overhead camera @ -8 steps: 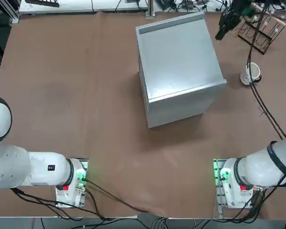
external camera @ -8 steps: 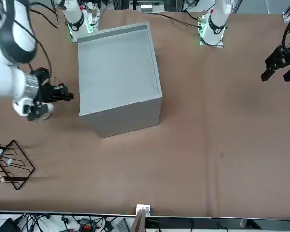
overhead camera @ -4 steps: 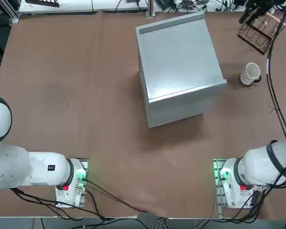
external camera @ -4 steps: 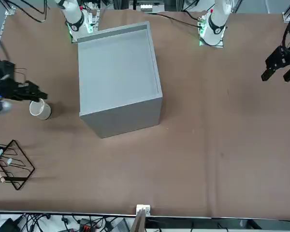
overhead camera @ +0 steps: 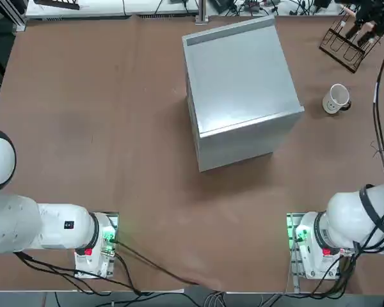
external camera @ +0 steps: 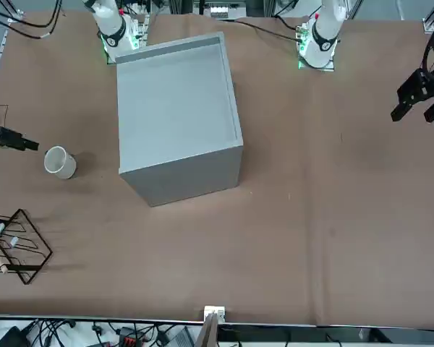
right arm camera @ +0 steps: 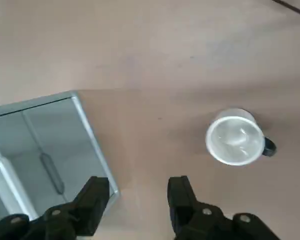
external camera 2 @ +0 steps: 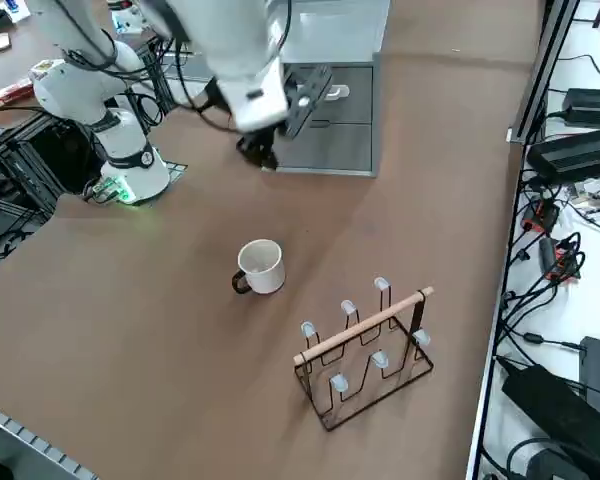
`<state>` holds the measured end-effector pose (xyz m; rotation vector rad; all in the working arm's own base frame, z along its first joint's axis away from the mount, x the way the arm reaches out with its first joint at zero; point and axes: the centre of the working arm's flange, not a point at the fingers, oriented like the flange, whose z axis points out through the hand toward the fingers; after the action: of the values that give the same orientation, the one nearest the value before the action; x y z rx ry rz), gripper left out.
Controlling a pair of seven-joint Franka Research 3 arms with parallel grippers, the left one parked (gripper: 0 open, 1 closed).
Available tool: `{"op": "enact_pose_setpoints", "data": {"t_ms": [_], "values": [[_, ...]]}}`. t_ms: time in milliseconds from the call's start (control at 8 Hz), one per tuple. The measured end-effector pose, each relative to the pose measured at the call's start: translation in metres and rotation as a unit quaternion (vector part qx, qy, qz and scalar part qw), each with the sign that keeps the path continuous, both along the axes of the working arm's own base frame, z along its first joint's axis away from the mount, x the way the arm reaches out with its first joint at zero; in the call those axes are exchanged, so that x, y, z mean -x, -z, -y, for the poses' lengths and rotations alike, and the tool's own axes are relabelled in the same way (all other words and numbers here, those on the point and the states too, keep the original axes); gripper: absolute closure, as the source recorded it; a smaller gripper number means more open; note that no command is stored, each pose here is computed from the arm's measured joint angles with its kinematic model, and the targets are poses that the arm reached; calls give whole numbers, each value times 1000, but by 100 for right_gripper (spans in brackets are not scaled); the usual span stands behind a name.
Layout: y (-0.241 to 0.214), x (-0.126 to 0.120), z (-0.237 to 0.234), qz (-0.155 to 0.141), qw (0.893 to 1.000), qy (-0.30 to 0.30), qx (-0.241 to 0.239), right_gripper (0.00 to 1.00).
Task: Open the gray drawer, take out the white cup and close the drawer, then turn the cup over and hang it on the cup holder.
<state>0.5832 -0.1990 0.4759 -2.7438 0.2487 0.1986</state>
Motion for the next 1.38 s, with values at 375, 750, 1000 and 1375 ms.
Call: {"op": "enact_pose_setpoints", "data": {"t_ms": [375, 750, 1000, 1375], "values": [[40, 14, 63, -3, 1000, 9, -14, 26], [66, 41, 120, 76, 984, -155, -47, 26], [93, 62, 151, 144, 949, -275, -61, 29], [127, 84, 168, 239, 883, -394, -88, 28]]}}
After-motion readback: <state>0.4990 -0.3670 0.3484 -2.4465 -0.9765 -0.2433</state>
